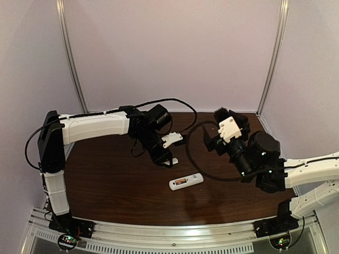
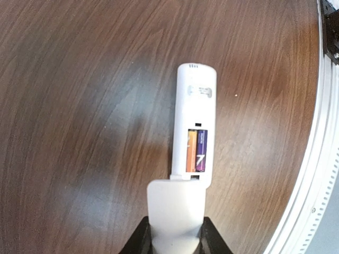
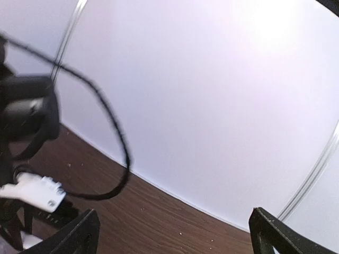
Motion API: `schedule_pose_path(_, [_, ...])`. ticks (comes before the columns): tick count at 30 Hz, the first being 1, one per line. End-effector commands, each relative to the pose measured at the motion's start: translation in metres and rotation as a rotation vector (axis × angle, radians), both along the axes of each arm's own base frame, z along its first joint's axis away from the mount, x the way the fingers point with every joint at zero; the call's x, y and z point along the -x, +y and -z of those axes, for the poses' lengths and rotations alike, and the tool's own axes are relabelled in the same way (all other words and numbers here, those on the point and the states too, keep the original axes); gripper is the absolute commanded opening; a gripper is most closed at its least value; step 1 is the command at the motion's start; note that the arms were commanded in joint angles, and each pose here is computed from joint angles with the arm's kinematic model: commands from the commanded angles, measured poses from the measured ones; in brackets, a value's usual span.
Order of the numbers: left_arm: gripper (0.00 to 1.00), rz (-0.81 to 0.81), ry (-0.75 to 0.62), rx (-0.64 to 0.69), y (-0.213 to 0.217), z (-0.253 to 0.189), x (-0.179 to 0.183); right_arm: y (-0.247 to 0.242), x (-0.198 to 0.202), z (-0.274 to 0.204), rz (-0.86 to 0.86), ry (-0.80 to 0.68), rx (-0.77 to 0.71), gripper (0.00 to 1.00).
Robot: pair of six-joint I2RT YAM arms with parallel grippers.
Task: Load the batteries into the remote control
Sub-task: Load the battery cover onto the remote control without the battery cover.
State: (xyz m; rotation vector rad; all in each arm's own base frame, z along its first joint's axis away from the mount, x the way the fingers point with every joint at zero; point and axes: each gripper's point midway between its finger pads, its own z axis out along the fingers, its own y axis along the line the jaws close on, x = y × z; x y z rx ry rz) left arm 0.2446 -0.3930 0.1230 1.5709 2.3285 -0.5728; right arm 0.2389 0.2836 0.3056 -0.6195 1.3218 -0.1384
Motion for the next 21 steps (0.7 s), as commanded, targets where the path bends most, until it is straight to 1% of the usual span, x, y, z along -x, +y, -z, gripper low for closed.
schedule_pose_path(1, [0.21, -0.031, -0.038, 0.024, 0.0, -0.002, -0.009, -0.031, -0.024, 0.015, -0.025, 0.264, -0.251, 1.0])
schedule_pose_path(8, [0.21, -0.022, -0.039, 0.0, 0.002, 0.011, -0.004, -0.074, -0.052, 0.017, -0.041, 0.424, -0.552, 1.0])
schedule_pose_path(12, [0.22, 0.008, -0.044, -0.031, 0.001, 0.02, 0.007, -0.078, -0.065, 0.035, -0.087, 0.556, -0.664, 1.0])
schedule_pose_path(14, [0.23, 0.02, -0.047, -0.054, -0.001, 0.027, 0.013, -0.08, -0.072, 0.042, -0.132, 0.633, -0.768, 1.0])
schedule_pose_path(21, [0.23, 0.07, -0.068, -0.125, -0.011, 0.046, 0.026, -0.091, -0.097, 0.081, -0.186, 0.881, -0.93, 1.0])
